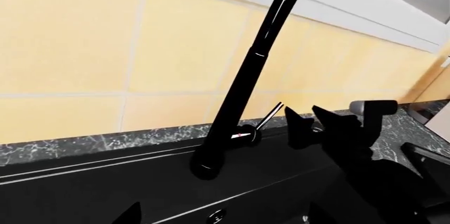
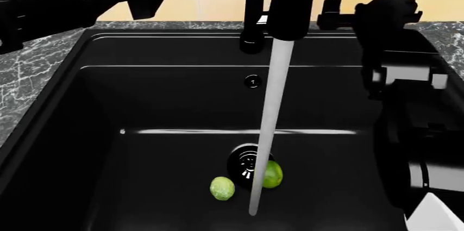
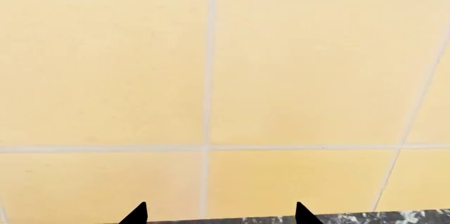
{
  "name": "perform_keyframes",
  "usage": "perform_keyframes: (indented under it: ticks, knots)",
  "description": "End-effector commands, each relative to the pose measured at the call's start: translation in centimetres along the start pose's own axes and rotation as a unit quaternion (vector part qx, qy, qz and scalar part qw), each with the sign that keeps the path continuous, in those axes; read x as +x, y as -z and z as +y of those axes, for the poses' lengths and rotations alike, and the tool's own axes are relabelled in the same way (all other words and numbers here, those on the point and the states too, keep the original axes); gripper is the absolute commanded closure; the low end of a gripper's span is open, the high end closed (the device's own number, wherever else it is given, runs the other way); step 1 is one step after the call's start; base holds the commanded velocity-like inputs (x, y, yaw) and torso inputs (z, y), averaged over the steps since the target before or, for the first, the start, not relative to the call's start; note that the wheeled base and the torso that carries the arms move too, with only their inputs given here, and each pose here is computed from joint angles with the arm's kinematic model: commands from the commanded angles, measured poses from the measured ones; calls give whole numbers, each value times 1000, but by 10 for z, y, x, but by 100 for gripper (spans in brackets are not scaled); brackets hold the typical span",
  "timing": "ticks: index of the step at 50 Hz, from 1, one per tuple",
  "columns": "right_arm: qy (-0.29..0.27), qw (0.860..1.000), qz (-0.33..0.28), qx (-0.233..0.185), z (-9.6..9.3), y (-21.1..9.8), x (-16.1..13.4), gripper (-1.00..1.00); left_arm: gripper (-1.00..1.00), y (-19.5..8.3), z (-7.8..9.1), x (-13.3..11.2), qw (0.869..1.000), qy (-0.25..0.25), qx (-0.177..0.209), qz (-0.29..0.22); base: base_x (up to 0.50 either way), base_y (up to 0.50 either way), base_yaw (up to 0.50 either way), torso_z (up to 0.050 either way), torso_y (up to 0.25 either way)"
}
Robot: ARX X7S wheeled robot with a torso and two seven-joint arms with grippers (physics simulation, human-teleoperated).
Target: Pick up the fruits and vegetables and place them in the sink. Turn on the sink faucet to wash them. Then turn the sink off and put them in the tray.
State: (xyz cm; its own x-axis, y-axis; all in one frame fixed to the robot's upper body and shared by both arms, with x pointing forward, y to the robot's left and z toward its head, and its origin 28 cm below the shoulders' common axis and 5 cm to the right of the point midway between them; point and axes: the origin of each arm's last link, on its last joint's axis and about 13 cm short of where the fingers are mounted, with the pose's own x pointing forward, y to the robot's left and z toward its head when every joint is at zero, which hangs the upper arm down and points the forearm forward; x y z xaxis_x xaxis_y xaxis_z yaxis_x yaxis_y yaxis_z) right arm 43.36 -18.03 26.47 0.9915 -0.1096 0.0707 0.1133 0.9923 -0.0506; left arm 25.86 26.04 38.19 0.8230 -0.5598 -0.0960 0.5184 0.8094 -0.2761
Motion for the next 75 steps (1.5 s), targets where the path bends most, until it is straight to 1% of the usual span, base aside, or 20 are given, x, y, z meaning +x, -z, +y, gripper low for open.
perform_keyframes:
  ticks: [1,11,32,51,63,66,68,72,75]
  knots:
    - [-11,1000,-3,9,9,0,1,-100,-100,0,-1,-2,1000,-2,1,-1,0,0,0,0,0]
    - [-33,999,-12,18,20,-5,2,-100,-100,-1,-1,-4,1000,-5,1,-3,0,0,0,0,0]
    - [-95,995,-33,30,36,-22,3,-100,-100,-1,1,-3,1000,-5,2,-5,0,0,0,0,0]
    - [-177,983,-44,28,49,-30,3,-100,-100,0,0,-1,1000,-4,6,-3,0,0,0,0,0]
    - [-203,978,-50,28,54,-36,3,-100,-100,-1,0,0,1000,-1,6,-3,0,0,0,0,0]
    - [-204,977,-53,27,53,-39,2,-100,-100,-1,0,1,1000,0,7,-4,0,1,4,0,0]
    - [-193,979,-61,20,49,-43,2,-100,-100,-1,0,1,1000,1,7,-4,0,3,4,0,0]
    - [-165,984,-72,13,34,-56,3,-100,-100,-2,-1,1,1000,1,8,-5,0,0,0,0,4]
    - [-143,987,-79,4,18,-69,0,-100,-100,-3,-1,2,1000,3,9,-5,0,0,0,0,0]
